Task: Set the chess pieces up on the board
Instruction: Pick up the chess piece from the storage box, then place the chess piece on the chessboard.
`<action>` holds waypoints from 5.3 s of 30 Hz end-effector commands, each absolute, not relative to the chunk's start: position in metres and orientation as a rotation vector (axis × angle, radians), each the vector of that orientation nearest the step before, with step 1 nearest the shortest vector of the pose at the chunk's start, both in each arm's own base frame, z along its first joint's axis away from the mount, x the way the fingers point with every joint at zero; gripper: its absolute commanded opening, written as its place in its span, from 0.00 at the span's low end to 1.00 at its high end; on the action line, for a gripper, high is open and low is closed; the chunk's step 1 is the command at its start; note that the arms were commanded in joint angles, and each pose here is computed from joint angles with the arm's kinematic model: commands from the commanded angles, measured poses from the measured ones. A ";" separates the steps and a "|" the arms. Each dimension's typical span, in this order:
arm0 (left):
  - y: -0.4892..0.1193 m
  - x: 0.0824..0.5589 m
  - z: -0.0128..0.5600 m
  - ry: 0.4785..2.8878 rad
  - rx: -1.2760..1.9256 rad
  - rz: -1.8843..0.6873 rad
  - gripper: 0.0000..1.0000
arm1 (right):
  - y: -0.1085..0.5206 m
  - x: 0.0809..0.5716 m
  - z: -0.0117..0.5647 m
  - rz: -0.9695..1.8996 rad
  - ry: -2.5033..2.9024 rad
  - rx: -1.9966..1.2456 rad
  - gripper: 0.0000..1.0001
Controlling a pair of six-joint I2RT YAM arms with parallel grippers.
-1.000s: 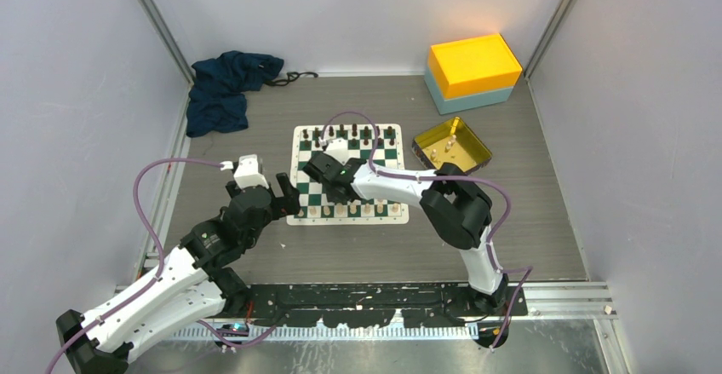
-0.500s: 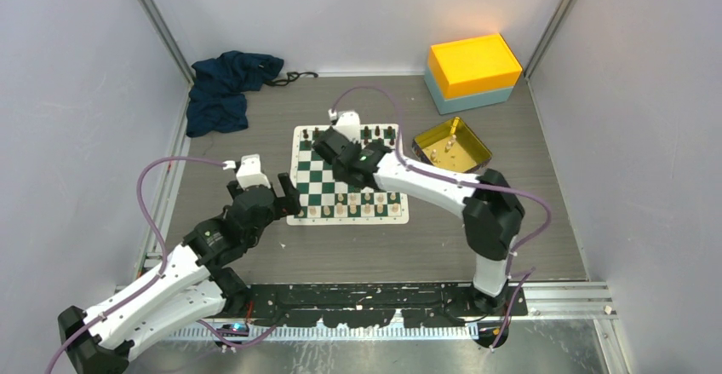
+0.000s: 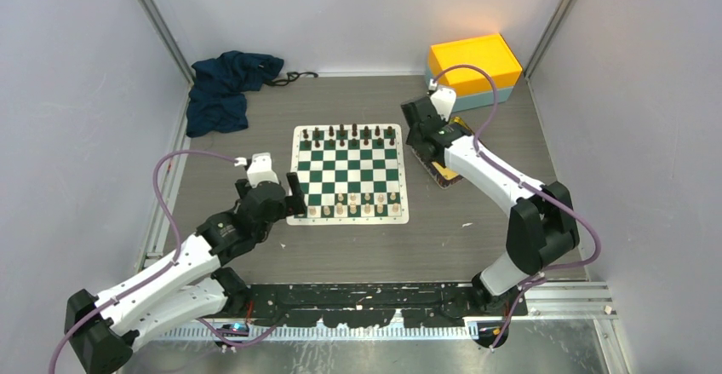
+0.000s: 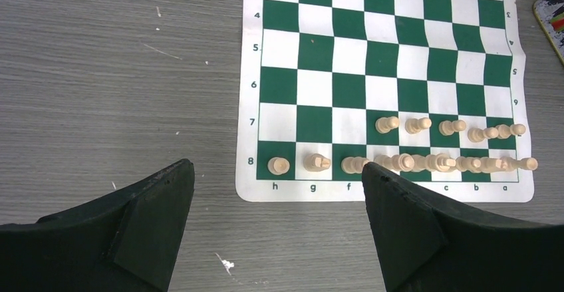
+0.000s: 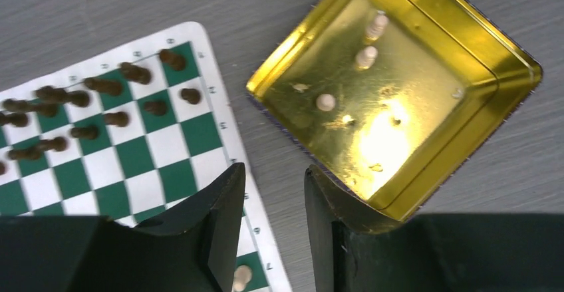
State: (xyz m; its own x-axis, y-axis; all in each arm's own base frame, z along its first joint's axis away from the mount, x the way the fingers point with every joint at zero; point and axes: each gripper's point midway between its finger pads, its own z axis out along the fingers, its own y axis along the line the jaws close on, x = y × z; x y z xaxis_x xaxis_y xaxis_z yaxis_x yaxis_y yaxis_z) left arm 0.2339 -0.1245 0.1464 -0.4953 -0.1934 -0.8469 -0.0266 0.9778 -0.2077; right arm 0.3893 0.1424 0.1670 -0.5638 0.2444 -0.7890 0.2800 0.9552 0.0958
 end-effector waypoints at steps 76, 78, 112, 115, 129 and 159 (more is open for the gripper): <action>-0.133 0.262 0.172 1.973 -0.194 -0.205 0.99 | 0.074 0.451 0.103 -0.030 2.250 0.578 0.01; -0.131 0.262 0.174 1.966 -0.203 -0.201 0.99 | 0.074 0.450 0.109 -0.022 2.245 0.574 0.01; -0.099 0.228 0.193 1.934 -0.351 -0.300 0.99 | 0.351 0.325 0.137 0.158 2.300 -0.232 0.01; -0.096 0.225 0.194 1.931 -0.352 -0.300 0.99 | 0.369 0.318 0.132 0.164 2.304 -0.269 0.01; -0.088 0.219 0.204 1.898 -0.362 -0.316 0.99 | 0.409 0.303 0.102 0.140 2.363 -0.380 0.01; -0.086 0.218 0.206 1.888 -0.356 -0.313 0.99 | 0.409 0.299 0.057 0.112 2.442 -0.396 0.01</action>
